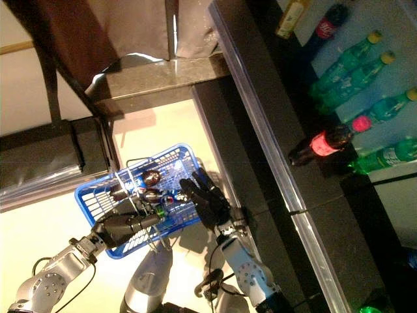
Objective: Pick up the drink and place into the basket.
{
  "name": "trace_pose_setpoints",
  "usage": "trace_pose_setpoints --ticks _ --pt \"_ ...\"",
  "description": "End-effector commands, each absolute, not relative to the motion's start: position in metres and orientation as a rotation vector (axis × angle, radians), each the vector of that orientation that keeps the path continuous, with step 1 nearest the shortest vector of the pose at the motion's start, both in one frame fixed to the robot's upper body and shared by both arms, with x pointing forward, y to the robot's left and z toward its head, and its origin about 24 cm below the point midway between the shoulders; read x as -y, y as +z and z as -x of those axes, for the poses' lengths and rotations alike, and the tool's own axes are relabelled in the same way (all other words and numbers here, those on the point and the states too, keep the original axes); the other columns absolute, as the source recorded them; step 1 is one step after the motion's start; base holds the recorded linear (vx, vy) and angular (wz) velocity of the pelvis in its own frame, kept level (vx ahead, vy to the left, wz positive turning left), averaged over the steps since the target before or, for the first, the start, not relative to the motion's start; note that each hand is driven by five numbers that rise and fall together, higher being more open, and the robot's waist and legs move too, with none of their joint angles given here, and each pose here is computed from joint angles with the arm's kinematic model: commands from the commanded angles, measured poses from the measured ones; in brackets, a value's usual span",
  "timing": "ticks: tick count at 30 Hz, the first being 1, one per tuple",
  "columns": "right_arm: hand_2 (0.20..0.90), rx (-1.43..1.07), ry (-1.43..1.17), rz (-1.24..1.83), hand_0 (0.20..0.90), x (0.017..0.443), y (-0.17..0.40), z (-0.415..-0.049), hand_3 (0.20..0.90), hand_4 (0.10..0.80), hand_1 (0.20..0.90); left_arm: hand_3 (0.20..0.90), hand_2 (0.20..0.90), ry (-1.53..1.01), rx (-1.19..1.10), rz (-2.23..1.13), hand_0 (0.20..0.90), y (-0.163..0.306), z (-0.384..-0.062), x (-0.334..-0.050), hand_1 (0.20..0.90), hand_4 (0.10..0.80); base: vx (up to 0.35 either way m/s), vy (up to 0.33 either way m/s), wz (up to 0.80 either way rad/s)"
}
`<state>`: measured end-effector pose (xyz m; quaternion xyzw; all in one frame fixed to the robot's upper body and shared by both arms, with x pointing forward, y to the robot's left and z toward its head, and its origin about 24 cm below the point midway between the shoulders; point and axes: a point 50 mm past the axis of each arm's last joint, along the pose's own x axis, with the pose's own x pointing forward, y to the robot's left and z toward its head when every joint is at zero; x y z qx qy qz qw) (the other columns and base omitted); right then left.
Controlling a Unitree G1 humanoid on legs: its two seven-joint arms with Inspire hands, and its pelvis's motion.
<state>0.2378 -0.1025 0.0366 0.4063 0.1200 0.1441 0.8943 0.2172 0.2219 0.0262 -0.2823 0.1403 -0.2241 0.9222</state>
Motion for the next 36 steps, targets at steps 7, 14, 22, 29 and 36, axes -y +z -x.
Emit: trace_pose_setpoints --ticks 7,14,22,29,36 --pt "0.9 -0.108 0.559 -0.793 0.9 0.107 0.061 -0.206 0.9 0.8 0.9 0.2 0.3 -0.537 -0.028 0.722 0.3 0.043 -0.198 -0.184 0.3 0.1 0.04 0.009 -0.23" --pt "0.9 -0.255 0.504 -0.72 0.9 0.121 0.03 -0.187 0.9 0.8 0.9 0.2 0.3 -0.231 -0.16 0.702 0.3 -0.003 -0.185 -0.208 0.3 0.1 0.023 0.02 -0.35" --pt "0.9 -0.566 0.259 -0.309 0.9 0.161 -0.042 -0.159 0.9 0.8 0.9 0.2 0.3 0.204 -0.323 0.755 0.3 -0.064 -0.156 -0.239 0.3 0.1 -0.047 0.039 -0.34" --pt "0.9 -0.912 0.095 0.029 0.9 0.19 -0.118 -0.12 0.9 0.8 0.9 0.2 0.3 0.426 -0.489 0.736 0.3 -0.109 -0.139 -0.251 0.3 0.1 -0.051 0.012 -0.24" --pt "0.9 -1.255 -0.05 0.191 0.9 0.206 -0.164 -0.064 0.9 0.8 0.9 0.2 0.3 0.504 -0.656 0.703 0.3 -0.134 -0.128 -0.243 0.3 0.1 -0.029 0.013 -0.07"
